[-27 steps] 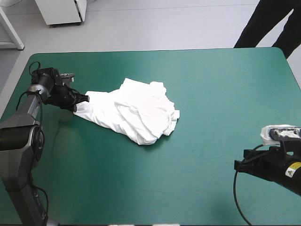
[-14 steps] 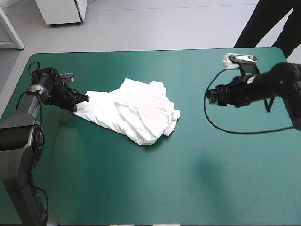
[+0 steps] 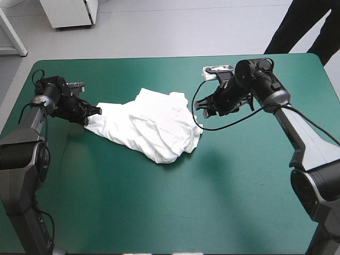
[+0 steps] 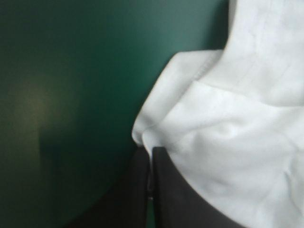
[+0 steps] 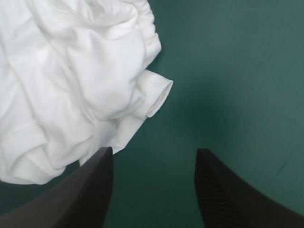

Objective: Fold the cloth

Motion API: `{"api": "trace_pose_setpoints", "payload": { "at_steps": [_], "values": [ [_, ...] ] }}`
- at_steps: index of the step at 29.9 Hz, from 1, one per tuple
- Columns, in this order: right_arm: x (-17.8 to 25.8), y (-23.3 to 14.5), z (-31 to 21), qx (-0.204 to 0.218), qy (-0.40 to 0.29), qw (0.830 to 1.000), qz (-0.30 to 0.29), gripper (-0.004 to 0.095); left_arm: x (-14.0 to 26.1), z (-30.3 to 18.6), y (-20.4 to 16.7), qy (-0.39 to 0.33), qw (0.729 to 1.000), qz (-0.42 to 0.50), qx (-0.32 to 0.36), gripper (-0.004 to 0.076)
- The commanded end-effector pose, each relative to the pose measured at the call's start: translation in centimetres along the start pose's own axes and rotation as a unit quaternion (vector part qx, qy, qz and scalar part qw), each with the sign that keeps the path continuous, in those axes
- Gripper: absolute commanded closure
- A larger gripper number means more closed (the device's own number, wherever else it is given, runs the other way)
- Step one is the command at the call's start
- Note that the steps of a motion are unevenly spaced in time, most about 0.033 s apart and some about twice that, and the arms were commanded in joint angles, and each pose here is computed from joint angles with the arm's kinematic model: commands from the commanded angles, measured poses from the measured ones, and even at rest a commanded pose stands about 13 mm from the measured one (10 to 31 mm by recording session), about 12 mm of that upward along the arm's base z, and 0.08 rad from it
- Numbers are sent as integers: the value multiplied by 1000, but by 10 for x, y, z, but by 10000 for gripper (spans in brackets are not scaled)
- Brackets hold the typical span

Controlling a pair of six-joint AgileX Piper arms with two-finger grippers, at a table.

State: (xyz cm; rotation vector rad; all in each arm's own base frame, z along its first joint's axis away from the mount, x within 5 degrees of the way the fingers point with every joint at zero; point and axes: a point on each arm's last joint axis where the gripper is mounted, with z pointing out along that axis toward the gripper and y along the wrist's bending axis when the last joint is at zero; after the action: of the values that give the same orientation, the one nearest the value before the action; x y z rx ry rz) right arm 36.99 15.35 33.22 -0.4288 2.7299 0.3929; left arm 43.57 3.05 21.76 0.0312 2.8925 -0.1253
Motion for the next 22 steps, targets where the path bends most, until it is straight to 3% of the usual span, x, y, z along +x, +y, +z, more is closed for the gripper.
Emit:
{"api": "trace_pose_setpoints", "payload": {
  "at_steps": [1,5,16,22],
  "values": [
    [-8,5,-7,-2,-32,999,-13,426,-6,-27,-6,-44,999,-2,12,746],
    [-12,13,11,33,-27,998,-51,471,-7,-27,-6,-49,999,-2,12,746],
    [-13,21,63,21,13,998,-51,472,-8,-27,-6,-52,999,11,10,746],
    [-17,21,75,19,-1,999,-49,472,-8,-27,-6,-56,998,13,9,746]
  ]
}}
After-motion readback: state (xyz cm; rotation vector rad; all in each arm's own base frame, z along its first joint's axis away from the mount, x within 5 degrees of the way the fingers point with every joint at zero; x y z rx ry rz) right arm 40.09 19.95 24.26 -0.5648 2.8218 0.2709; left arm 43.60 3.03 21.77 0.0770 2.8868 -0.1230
